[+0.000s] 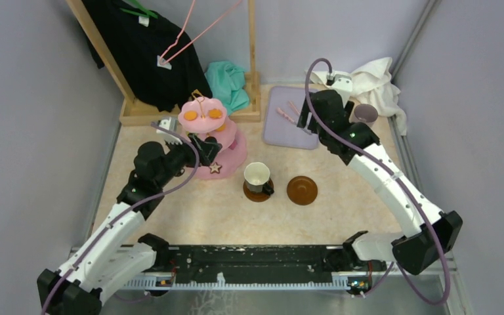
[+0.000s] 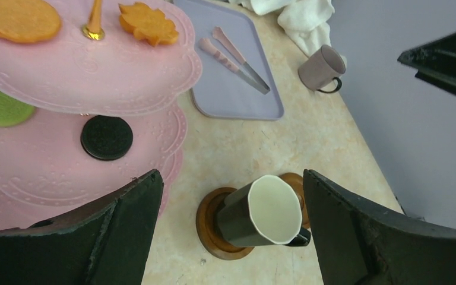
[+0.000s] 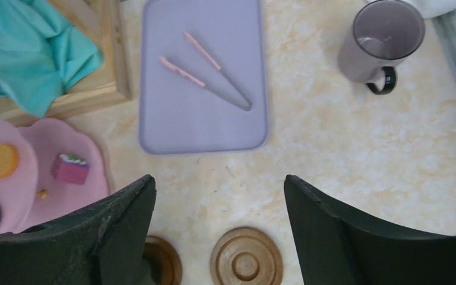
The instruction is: Serve the afternoon tea
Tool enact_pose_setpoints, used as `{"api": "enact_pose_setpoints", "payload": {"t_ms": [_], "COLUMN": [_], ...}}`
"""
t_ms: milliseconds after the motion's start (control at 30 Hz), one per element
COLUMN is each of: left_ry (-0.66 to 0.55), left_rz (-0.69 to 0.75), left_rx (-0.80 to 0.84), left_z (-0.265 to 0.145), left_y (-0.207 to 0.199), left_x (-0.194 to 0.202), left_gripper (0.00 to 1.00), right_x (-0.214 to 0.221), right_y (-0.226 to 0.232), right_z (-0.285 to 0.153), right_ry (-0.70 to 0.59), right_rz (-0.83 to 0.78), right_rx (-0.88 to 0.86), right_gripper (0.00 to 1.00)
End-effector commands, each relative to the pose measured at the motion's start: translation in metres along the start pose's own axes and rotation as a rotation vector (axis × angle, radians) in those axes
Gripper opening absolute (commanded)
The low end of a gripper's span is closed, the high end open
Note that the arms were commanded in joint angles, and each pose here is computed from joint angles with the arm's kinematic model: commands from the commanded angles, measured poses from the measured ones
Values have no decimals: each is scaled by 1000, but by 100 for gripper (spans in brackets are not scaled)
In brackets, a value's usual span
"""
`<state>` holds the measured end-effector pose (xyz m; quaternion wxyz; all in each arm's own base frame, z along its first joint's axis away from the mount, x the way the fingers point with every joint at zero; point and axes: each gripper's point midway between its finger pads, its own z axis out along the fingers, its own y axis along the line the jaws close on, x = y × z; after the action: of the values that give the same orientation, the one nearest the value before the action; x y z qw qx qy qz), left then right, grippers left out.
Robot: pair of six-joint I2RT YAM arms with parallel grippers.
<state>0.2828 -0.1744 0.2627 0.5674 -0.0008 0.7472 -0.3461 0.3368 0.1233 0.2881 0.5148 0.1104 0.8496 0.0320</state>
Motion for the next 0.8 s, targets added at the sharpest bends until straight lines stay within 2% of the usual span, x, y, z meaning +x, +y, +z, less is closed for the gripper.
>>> {"api": "enact_pose_setpoints", "payload": {"t_ms": [0, 100, 233, 567, 767], "left_ry": [60, 119, 165, 244, 305], "left_rz": [56, 75, 87, 91, 87], "left_rx": [4, 8, 17, 16, 21], "left_z": [3, 6, 6, 4, 10], "left_y": [-9, -15, -20, -20, -22], "left_x": [14, 32, 51, 88, 110], "left_gripper": [92, 92, 92, 92, 92], "right_x": [-44, -56, -61, -61, -59], "right_y": [-24, -54, -75, -106, -126], "right_z": [23, 48, 82, 169, 201], "right_ry": [-106, -93, -66, -10, 30], "right_rz": [-20, -13, -10, -54, -83], "right_rx": [115, 212, 257, 365, 420], "right_gripper": [78, 74, 72, 67, 66]}}
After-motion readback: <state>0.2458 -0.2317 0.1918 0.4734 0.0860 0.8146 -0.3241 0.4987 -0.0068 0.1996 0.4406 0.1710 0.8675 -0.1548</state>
